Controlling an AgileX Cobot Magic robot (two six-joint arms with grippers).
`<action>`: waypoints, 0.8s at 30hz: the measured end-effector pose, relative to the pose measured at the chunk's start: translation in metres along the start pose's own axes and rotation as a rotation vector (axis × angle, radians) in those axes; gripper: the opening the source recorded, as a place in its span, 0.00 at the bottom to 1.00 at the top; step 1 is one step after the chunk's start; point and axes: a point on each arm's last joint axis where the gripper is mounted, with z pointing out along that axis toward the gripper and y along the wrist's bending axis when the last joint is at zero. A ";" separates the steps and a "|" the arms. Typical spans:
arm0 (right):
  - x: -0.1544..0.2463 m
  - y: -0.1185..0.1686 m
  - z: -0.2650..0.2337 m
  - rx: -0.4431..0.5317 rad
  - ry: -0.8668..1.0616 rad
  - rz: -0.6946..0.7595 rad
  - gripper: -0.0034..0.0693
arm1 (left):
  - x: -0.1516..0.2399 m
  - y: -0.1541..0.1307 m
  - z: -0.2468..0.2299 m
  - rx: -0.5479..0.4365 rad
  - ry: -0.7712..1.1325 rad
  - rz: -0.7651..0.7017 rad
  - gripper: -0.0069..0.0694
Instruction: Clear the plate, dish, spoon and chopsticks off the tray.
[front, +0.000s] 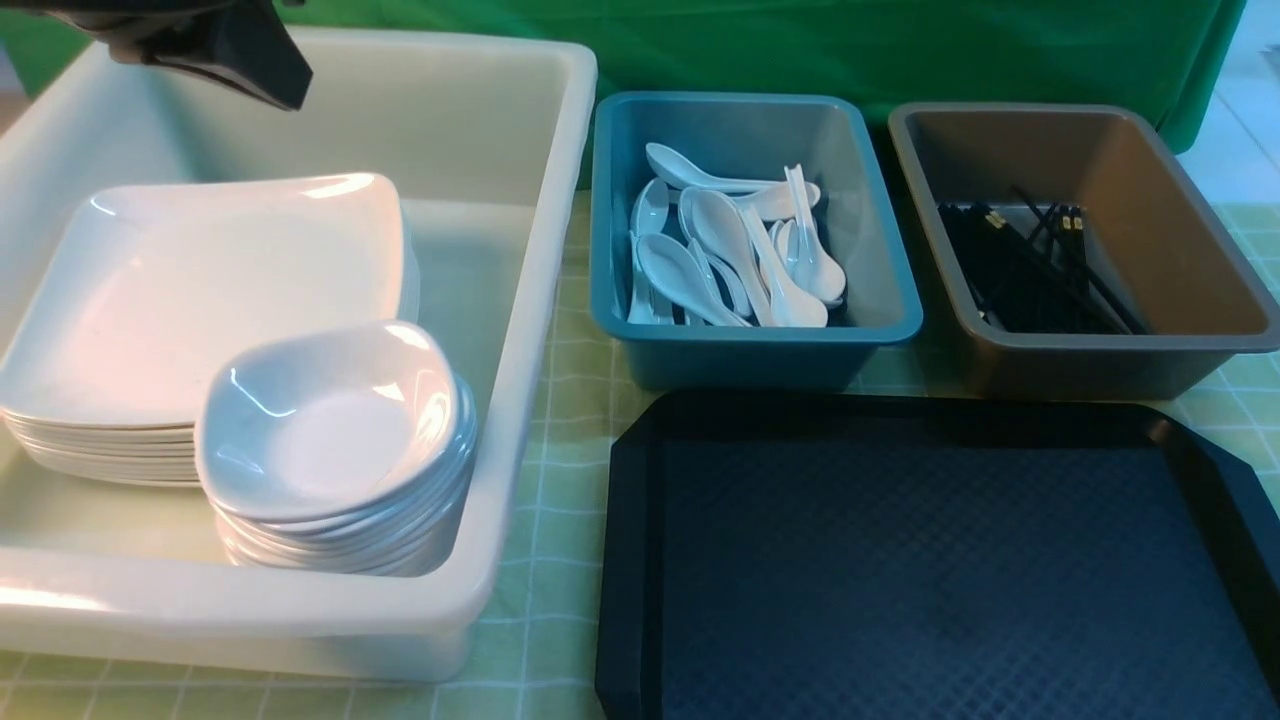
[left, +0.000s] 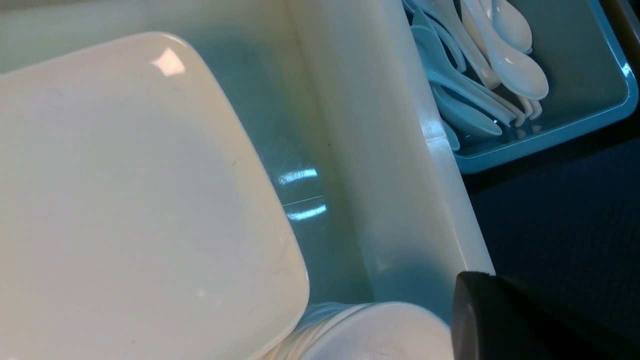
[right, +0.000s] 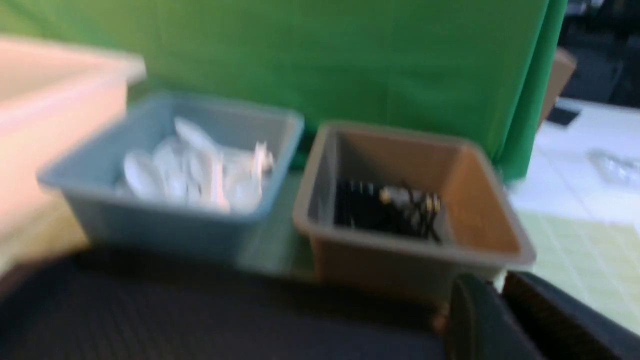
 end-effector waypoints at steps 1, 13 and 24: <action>0.010 0.001 0.000 -0.002 0.025 -0.008 0.16 | 0.000 0.000 0.000 0.005 -0.001 -0.002 0.07; 0.063 0.000 0.000 0.018 0.106 -0.127 0.20 | 0.038 -0.022 -0.049 0.032 -0.059 -0.024 0.07; 0.061 0.000 0.000 0.025 0.085 -0.143 0.24 | 0.153 -0.052 -0.097 0.087 -0.112 -0.109 0.07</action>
